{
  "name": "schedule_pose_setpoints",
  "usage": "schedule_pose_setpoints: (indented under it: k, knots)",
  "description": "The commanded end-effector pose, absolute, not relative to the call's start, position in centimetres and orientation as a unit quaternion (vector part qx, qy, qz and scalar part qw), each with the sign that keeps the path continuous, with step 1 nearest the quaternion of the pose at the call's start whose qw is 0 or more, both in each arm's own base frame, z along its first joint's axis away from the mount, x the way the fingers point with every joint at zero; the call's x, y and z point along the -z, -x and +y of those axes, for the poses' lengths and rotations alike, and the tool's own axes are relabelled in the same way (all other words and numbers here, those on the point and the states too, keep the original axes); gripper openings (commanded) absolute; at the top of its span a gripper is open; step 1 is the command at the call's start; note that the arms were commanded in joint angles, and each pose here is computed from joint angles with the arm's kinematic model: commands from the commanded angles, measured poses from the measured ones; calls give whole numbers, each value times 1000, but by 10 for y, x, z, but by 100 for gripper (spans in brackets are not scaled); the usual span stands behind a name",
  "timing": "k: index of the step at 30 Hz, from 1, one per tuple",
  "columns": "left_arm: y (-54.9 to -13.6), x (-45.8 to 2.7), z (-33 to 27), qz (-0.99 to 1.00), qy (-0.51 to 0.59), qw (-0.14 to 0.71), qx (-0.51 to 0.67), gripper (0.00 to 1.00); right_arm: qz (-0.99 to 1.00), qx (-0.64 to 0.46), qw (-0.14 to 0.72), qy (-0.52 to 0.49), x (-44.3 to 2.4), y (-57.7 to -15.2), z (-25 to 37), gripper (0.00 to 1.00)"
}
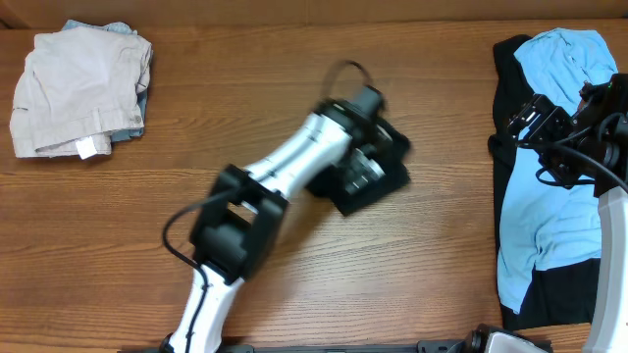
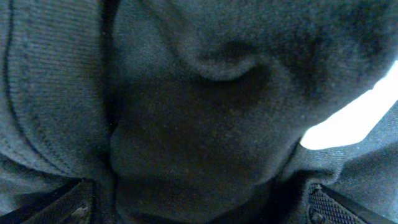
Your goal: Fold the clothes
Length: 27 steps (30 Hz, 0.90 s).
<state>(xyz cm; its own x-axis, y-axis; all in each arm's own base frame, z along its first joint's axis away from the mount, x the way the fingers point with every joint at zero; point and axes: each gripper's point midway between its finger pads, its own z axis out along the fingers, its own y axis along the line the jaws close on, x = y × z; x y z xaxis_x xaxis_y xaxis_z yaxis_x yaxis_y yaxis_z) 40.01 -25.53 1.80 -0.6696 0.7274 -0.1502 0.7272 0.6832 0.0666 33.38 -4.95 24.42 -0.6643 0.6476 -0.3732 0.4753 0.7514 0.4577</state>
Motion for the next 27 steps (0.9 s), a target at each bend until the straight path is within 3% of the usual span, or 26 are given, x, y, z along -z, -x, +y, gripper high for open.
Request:
schedule_pose_setpoints:
  k: [1,6,13,20,27]
  knots:
    - [-418,10,-161,972,-228,30,-43,100,896,-161,274,-311,-249,-336,-52,100]
    - [-429,8,-110,991,-136,10,6,100,895,-161,276,-310,-250,-337,-52,100]
    - [-451,-35,-96,993,-112,34,26,100,895,-161,280,-307,-250,-339,-52,100]
    - [-454,-90,-138,972,-223,57,49,100,899,-160,279,-296,-250,-338,-51,100]
    - [-444,-62,-147,970,-242,32,9,100,908,-152,274,-276,-247,-334,-50,100]
